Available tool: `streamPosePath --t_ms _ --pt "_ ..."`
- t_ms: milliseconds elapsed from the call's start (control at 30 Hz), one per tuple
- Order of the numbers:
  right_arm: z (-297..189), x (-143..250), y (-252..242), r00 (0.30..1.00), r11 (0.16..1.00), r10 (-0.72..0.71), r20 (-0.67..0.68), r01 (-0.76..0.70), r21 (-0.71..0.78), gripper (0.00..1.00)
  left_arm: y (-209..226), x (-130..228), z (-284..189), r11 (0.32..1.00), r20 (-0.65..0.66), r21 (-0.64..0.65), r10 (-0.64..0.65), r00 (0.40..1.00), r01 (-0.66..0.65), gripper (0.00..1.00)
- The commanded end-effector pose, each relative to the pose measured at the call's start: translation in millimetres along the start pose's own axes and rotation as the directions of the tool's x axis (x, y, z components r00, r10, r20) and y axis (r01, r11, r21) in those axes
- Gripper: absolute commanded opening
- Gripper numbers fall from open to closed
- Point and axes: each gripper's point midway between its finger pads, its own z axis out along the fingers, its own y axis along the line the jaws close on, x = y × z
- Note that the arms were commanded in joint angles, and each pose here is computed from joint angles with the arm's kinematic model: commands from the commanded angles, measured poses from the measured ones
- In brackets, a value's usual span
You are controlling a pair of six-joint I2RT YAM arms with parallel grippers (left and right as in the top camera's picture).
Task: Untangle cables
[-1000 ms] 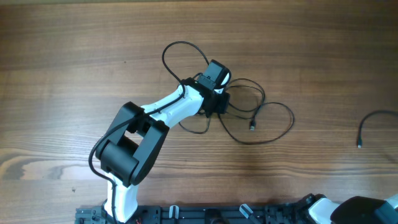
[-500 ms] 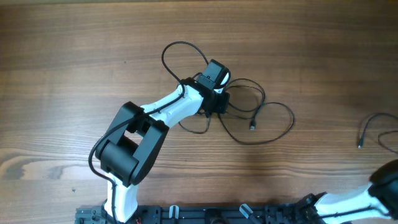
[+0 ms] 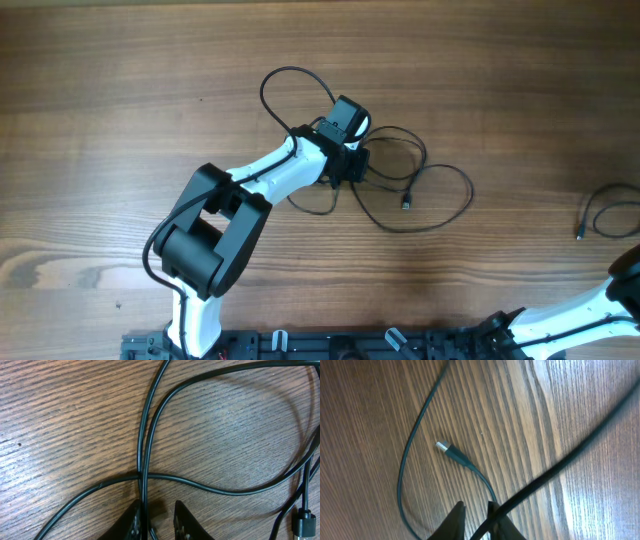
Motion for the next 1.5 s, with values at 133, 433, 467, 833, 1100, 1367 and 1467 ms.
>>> streamPosePath --t_ms 133,433,467,833,1100,1367,1467 --pt "13 8 -1 1.000 1.000 0.002 -0.024 -0.001 0.009 0.33 7 24 16 0.999 -0.070 -0.017 -0.029 0.997 0.028 0.23" --pt "31 32 16 0.989 0.992 -0.092 -0.116 0.081 -0.096 1.00 5 25 16 0.999 -0.075 -0.004 -0.048 0.996 0.048 0.22" --pt "30 34 19 0.985 0.988 -0.112 -0.128 0.097 -0.118 1.00 5 25 16 0.999 -0.075 -0.003 -0.047 0.996 0.047 0.22" --pt "-52 89 116 0.814 0.686 -0.567 0.126 0.550 -0.477 1.00 3 -13 4 0.999 0.060 0.030 -0.015 0.998 0.013 0.44" --pt "-102 190 144 0.577 0.378 -0.783 0.231 0.738 -0.558 1.00 18 -52 -45 0.999 0.192 0.037 -0.035 0.981 0.029 0.30" --pt "-131 315 128 0.162 -0.045 -0.932 0.324 0.835 -0.548 1.00 59 -80 -108 0.991 0.331 -0.050 -0.102 0.938 0.126 0.34" --pt "-141 358 112 0.034 -0.161 -0.942 0.333 0.827 -0.539 1.00 86 -76 -128 0.966 0.352 -0.124 -0.170 0.921 0.226 0.33"
